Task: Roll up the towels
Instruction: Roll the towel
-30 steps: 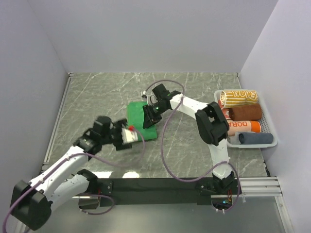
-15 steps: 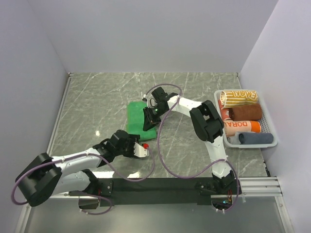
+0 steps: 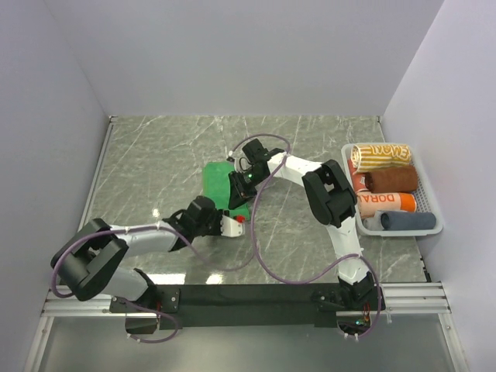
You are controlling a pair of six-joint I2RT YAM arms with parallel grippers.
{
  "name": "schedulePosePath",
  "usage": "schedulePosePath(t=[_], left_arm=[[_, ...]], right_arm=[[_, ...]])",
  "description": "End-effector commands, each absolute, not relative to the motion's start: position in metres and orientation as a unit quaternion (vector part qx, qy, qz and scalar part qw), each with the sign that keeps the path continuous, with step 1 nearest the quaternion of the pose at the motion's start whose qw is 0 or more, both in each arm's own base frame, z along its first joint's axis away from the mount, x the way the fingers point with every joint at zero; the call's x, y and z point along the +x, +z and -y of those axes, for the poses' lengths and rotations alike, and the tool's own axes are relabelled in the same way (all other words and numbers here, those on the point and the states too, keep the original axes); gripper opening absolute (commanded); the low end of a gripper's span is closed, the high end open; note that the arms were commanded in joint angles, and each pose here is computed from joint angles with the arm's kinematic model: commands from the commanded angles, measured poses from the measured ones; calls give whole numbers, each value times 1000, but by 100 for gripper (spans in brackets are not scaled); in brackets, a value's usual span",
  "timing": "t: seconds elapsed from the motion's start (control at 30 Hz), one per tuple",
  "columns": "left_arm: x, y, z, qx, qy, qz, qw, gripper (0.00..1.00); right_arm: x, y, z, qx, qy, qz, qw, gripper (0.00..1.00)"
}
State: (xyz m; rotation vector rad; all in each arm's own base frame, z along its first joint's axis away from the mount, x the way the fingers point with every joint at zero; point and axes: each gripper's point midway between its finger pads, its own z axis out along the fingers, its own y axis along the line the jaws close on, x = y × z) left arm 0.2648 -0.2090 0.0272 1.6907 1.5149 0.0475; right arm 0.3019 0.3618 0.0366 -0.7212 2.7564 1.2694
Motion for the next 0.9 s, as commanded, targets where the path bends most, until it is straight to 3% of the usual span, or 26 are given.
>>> schedulePosePath(t=[0.0, 0.03, 0.07, 0.13, 0.3, 0.4, 0.63, 0.87], left_arm=[[237, 6, 202, 672, -84, -662, 321, 32], [246, 17, 206, 662, -104, -669, 323, 27], [228, 7, 197, 666, -134, -683, 269, 25], [232, 20, 206, 651, -181, -688, 264, 18], [203, 16, 197, 618, -282, -720, 142, 13], [207, 18, 198, 594, -323, -729, 110, 11], [226, 20, 199, 531, -398, -748, 22, 10], [235, 5, 194, 479, -434, -760, -65, 9]], right_arm=[[305, 25, -357, -240, 397, -885, 19, 27], [308, 26, -354, -242, 392, -887, 28, 29], [313, 28, -348, -238, 389, -889, 40, 33], [323, 45, -340, -243, 387, -886, 75, 39], [356, 87, -302, -233, 379, -885, 137, 53], [363, 109, -272, -245, 357, -883, 183, 69], [339, 150, -216, -319, 307, -841, 311, 70], [304, 152, -247, -479, 224, -754, 390, 69]])
